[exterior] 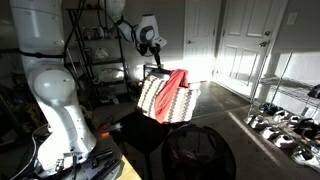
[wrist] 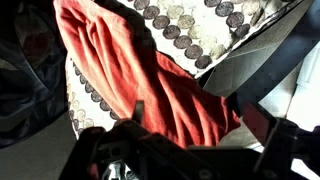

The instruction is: Put the red shirt in the laundry basket

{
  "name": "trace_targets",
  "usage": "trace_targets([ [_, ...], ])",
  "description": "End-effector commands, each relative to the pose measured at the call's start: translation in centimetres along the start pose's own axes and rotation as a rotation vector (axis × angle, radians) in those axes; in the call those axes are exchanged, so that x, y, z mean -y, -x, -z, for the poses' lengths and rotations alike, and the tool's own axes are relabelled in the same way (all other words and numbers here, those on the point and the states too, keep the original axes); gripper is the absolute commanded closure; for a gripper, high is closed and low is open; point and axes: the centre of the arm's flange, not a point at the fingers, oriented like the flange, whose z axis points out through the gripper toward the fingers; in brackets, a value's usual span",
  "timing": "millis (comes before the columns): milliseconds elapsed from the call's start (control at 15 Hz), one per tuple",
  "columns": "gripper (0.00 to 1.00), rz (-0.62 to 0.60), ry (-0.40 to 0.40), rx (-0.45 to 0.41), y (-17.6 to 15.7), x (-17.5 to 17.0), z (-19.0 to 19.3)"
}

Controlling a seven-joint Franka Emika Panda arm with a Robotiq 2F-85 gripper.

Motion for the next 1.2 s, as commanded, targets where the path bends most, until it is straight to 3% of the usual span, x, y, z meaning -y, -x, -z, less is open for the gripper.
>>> trace_targets([
  [0,0.0,-0.003,0.0,0.0,-0.1,-0.1,0.0],
  [467,0.0,-0.009,0.001,-0.003,-0.4,-0.3,0.1],
  [600,0.0,-0.074,0.043,-0.146,-1.9,0.1,-2.5],
  [867,0.0,-0.161,0.063,-0.339,-5.9,-0.3,-7.7],
  [1133,0.0,-0.213,0.095,-0.458,-9.0,0.1,-11.3],
])
